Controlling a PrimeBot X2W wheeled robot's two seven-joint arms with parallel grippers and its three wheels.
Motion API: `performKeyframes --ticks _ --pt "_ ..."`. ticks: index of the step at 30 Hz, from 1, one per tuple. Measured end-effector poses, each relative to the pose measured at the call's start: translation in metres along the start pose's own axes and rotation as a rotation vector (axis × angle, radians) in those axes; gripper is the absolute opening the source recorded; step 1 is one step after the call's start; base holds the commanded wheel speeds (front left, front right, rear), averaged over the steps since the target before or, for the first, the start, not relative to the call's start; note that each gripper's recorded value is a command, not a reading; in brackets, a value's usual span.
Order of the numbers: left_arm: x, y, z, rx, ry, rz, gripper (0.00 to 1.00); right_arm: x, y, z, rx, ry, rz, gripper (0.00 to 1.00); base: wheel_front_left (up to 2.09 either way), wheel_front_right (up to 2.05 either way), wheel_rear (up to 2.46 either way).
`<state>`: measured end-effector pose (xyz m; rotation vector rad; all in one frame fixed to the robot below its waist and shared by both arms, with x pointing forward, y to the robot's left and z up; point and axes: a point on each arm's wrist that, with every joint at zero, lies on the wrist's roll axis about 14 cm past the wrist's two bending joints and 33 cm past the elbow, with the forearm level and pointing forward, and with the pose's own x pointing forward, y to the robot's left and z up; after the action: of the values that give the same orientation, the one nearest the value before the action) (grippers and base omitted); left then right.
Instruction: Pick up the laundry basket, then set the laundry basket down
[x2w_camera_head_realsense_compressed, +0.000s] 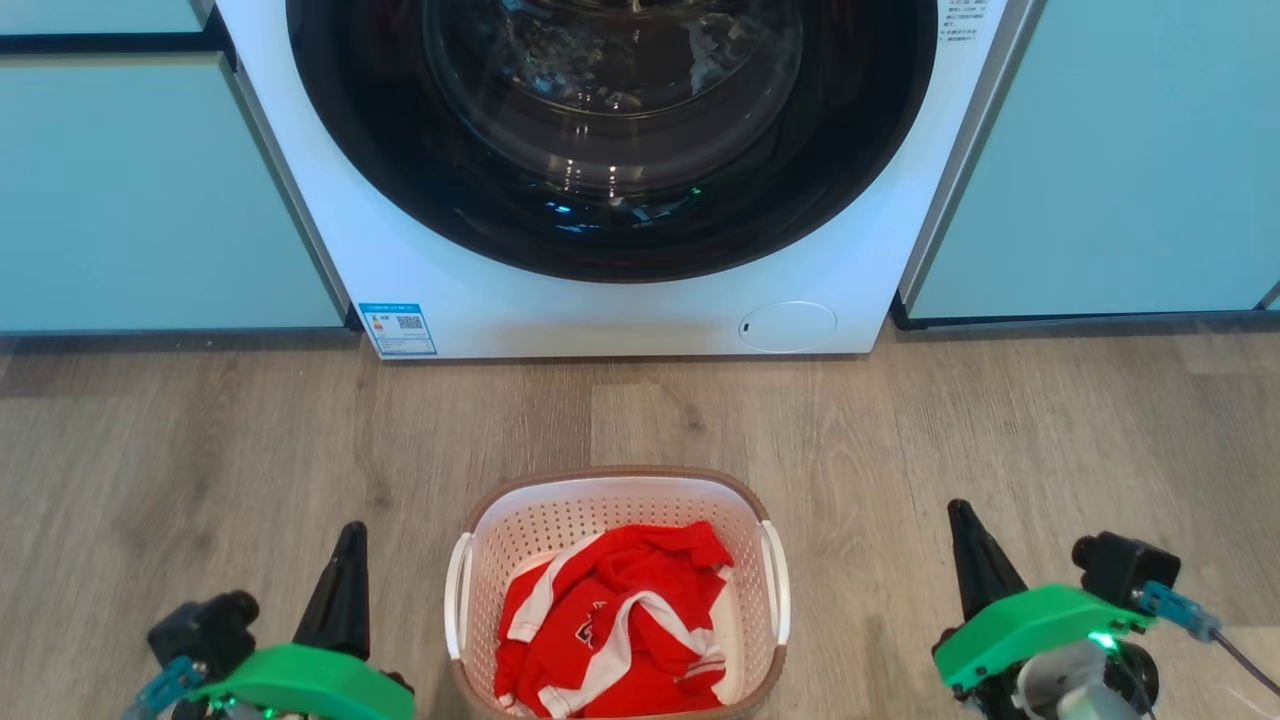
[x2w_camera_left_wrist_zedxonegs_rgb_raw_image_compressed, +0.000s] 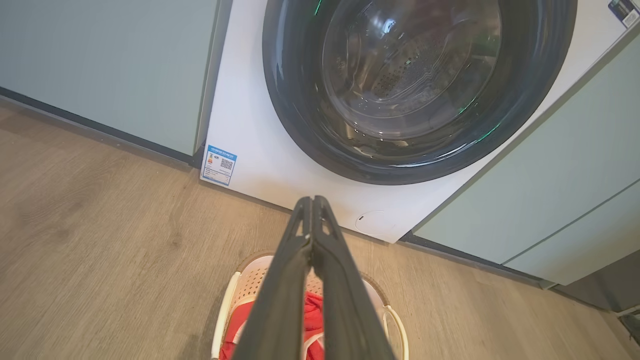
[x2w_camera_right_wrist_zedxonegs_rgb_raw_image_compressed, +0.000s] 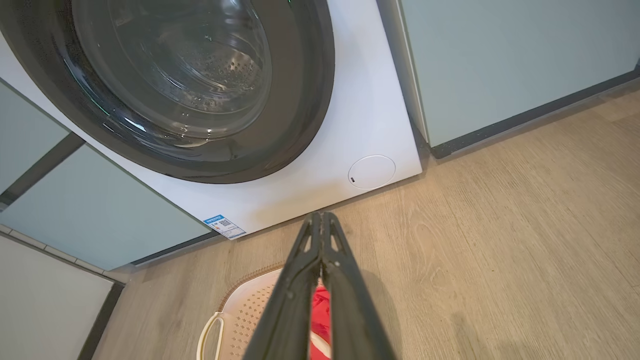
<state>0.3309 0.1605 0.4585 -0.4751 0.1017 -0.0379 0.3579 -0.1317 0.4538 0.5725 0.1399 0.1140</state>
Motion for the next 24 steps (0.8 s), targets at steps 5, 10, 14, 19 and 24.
performKeyframes --ticks 5,10,14,19,24 --pt "0.003 0.001 0.001 -0.052 0.001 0.009 0.0 0.0 -0.005 0.002 0.048 0.0 -0.019 0.0 0.0 0.0 0.0" --pt "0.005 0.003 0.002 -0.103 0.003 0.018 0.0 0.0 -0.008 0.003 0.096 -0.002 -0.034 0.0 0.0 0.0 0.0" --pt "0.005 0.007 0.003 -0.146 0.004 0.035 0.0 0.0 -0.011 0.005 0.136 -0.007 -0.044 0.0 0.0 0.0 0.0" --pt "0.006 0.01 0.003 -0.198 0.003 0.047 0.0 0.0 -0.015 0.007 0.184 -0.012 -0.059 0.0 0.0 0.0 0.0" --pt "0.01 0.009 0.006 -0.251 0.001 0.047 0.0 0.0 -0.018 0.011 0.233 -0.021 -0.071 0.0 0.0 0.0 0.0"
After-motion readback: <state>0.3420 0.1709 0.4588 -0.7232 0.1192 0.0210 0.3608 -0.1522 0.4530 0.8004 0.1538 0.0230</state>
